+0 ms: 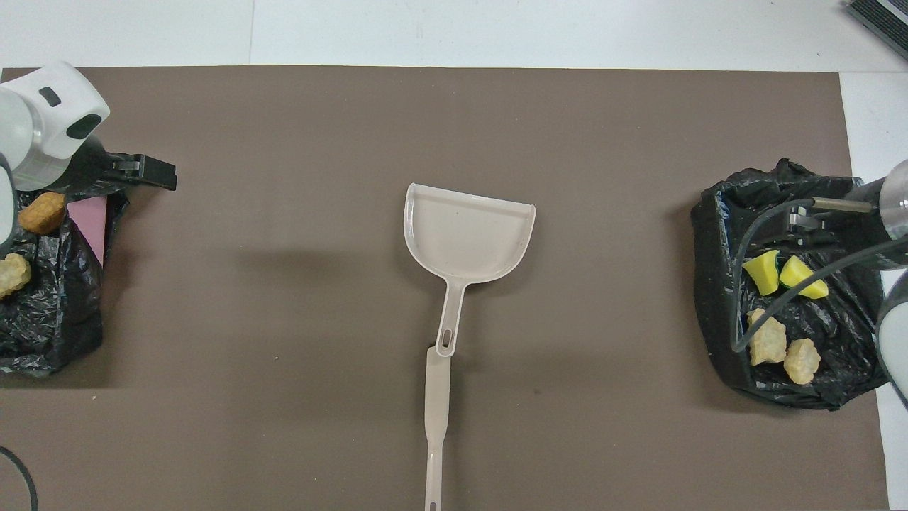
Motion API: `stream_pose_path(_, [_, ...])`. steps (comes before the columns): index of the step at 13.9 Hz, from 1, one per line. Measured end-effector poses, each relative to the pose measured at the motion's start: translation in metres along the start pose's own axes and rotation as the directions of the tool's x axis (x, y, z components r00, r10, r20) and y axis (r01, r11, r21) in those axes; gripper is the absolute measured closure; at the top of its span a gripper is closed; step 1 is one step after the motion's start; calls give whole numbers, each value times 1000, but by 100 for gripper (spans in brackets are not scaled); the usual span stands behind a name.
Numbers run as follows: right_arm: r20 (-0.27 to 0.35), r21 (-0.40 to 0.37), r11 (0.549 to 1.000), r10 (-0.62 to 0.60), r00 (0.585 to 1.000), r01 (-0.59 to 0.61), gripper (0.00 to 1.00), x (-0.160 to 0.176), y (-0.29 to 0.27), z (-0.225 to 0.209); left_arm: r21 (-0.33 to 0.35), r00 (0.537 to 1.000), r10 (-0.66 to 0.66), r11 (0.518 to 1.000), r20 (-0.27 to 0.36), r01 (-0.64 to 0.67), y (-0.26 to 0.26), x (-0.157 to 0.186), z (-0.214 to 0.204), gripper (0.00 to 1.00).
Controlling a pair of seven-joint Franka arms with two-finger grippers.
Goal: Sweep and dump trash in bin
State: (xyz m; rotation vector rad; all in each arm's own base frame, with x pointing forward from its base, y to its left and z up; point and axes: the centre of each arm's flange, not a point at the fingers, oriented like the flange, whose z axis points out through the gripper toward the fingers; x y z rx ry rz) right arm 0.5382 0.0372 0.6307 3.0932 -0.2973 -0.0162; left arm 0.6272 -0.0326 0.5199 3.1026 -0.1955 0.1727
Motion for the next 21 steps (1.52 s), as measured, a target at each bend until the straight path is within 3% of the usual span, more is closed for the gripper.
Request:
stream_pose_path(7, [0, 0, 1000, 3, 1000, -3, 0, 0, 1, 0, 10, 993, -39, 999, 113, 38, -22, -31, -60, 0])
stream_pose_path(14, [0, 0, 1000, 5, 1000, -5, 0, 1, 3, 0, 7, 991, -46, 999, 129, 46, -19, -62, -95, 0])
stream_pose_path(21, [0, 0, 1000, 5, 1000, -5, 0, 1, 3, 0, 2, 979, -46, 999, 199, 47, -16, -76, -119, 0])
